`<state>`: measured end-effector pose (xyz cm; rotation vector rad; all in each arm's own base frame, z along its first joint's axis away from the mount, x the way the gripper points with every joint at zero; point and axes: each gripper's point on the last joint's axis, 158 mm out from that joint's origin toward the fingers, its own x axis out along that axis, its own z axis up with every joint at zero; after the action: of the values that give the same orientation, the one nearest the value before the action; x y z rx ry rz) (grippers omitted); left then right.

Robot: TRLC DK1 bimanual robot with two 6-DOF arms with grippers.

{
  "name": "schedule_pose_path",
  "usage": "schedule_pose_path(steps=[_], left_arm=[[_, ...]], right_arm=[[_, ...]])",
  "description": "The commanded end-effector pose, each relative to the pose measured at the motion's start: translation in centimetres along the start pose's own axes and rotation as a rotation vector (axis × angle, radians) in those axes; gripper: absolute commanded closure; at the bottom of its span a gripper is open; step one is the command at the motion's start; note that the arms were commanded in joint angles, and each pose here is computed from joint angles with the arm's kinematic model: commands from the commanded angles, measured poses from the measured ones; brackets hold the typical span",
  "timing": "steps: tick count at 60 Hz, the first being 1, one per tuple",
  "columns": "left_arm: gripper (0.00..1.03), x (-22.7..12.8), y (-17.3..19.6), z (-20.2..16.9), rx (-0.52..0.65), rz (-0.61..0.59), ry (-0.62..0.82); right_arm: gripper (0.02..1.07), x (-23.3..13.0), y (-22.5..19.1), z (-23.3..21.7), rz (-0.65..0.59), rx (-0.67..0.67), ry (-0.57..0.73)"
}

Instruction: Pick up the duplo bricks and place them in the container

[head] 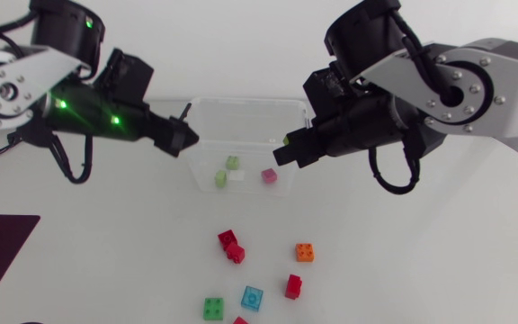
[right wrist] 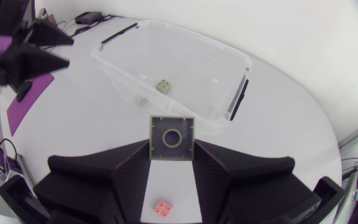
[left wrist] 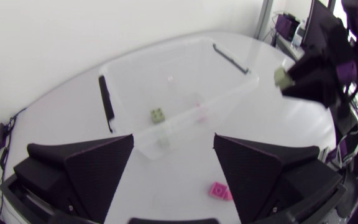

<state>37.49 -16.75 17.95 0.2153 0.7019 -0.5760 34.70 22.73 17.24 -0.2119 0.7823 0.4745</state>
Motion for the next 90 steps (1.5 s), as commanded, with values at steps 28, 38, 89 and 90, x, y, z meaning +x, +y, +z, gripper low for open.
schedule_pose_path(steps=[28,38,89,90], left_arm=[[0.13,4.8,-6.9,-14.9,0.301,-0.215,0.314],[0.13,6.3,-7.7,-17.1,0.326,-0.244,0.363],[0.13,10.3,-8.0,-19.7,0.475,-0.276,0.378],[0.13,10.3,-8.1,-19.7,0.477,-0.277,0.377]], right_arm=[[0.71,7.0,-2.6,7.0,-0.052,0.006,-0.117],[0.49,10.9,-3.2,7.4,-0.068,0.006,-0.084],[0.08,-0.1,-2.7,-0.6,-0.001,-0.016,-0.095],[0.08,-0.1,-2.7,-0.9,-0.001,-0.016,-0.095]])
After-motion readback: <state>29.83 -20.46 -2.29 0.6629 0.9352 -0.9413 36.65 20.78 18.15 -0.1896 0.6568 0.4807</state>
